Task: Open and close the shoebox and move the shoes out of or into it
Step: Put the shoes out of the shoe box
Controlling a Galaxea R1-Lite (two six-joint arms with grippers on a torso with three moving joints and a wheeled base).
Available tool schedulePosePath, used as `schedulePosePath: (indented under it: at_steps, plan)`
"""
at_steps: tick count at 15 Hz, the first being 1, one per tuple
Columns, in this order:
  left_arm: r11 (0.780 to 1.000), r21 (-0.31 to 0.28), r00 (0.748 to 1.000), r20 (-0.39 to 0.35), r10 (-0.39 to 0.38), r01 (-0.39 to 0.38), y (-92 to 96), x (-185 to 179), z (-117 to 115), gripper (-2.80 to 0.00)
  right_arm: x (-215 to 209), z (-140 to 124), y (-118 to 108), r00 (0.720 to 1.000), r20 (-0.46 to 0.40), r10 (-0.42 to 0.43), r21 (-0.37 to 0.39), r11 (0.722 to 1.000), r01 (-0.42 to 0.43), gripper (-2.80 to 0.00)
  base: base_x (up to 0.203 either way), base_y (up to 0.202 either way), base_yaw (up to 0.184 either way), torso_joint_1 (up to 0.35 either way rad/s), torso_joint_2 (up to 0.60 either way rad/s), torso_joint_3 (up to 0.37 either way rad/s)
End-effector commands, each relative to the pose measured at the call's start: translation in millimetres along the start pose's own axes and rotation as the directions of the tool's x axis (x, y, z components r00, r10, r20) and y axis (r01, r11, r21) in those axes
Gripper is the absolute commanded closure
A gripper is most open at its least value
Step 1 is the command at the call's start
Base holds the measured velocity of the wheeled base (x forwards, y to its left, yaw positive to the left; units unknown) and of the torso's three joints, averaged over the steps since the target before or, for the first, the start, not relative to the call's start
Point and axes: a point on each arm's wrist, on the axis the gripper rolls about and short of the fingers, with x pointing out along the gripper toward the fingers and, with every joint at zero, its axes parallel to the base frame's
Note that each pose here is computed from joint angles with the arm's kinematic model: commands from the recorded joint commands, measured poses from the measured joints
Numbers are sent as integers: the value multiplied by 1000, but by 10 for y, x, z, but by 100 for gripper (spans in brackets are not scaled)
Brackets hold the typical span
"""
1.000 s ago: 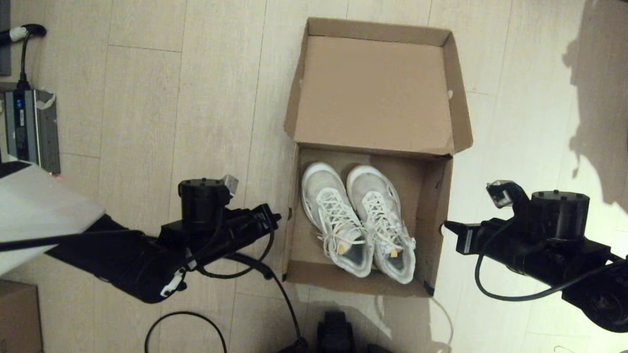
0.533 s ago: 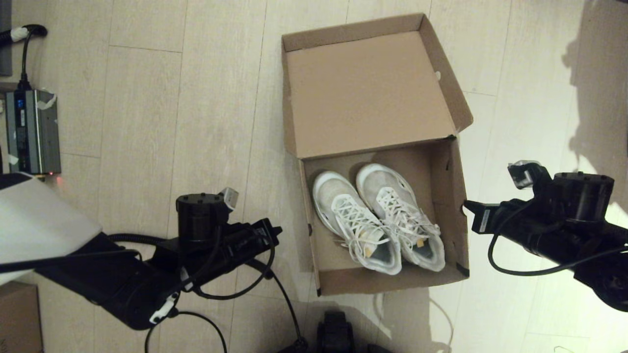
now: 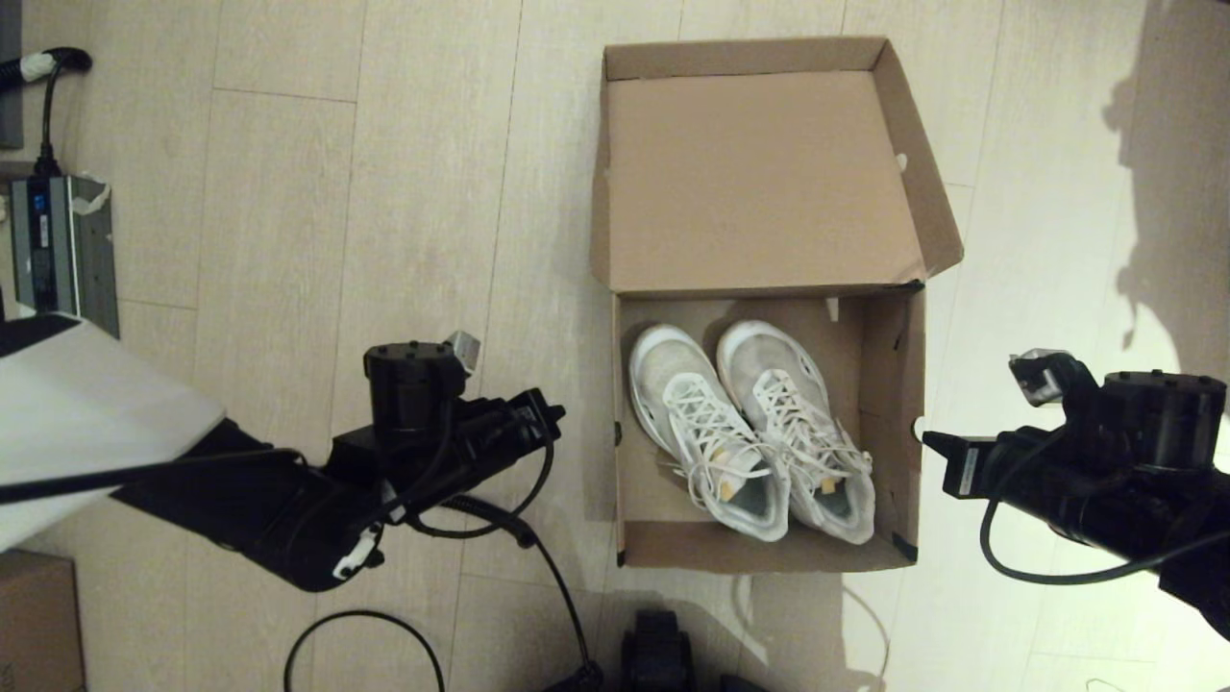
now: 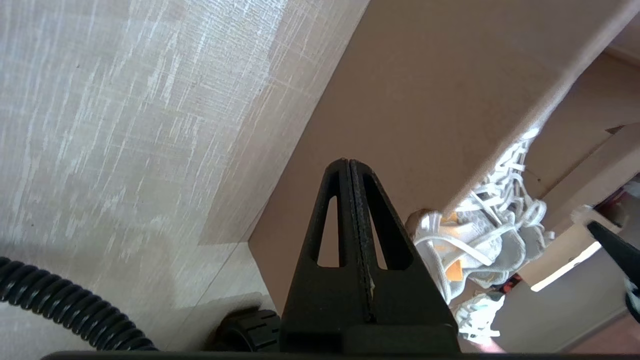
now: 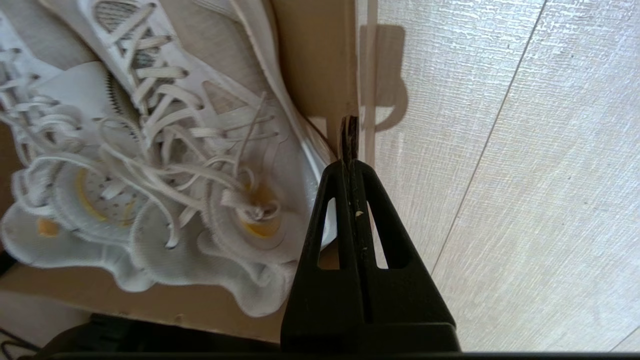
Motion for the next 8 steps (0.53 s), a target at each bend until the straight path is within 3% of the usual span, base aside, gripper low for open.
schedulePosePath:
  at_steps: [1, 5, 8]
  plan:
    - [1000, -4, 1000, -5, 3, -3, -25, 55, 42, 0, -81, 38, 23, 1000, 22, 17, -3, 1000, -17, 0, 0, 0, 0, 0, 0, 0]
    - [1000, 0, 1000, 19, -2, 2, -152, -188, 212, 0, -316, 191, 205, 994, 66, 91, -21, 996, -90, 0, 0, 0, 0, 0, 0, 0]
    - [1000, -2, 998, 57, 12, -12, -240, -604, 455, 0, -457, 317, 483, 987, 0, 164, -43, 986, -164, 0, 0, 0, 0, 0, 0, 0]
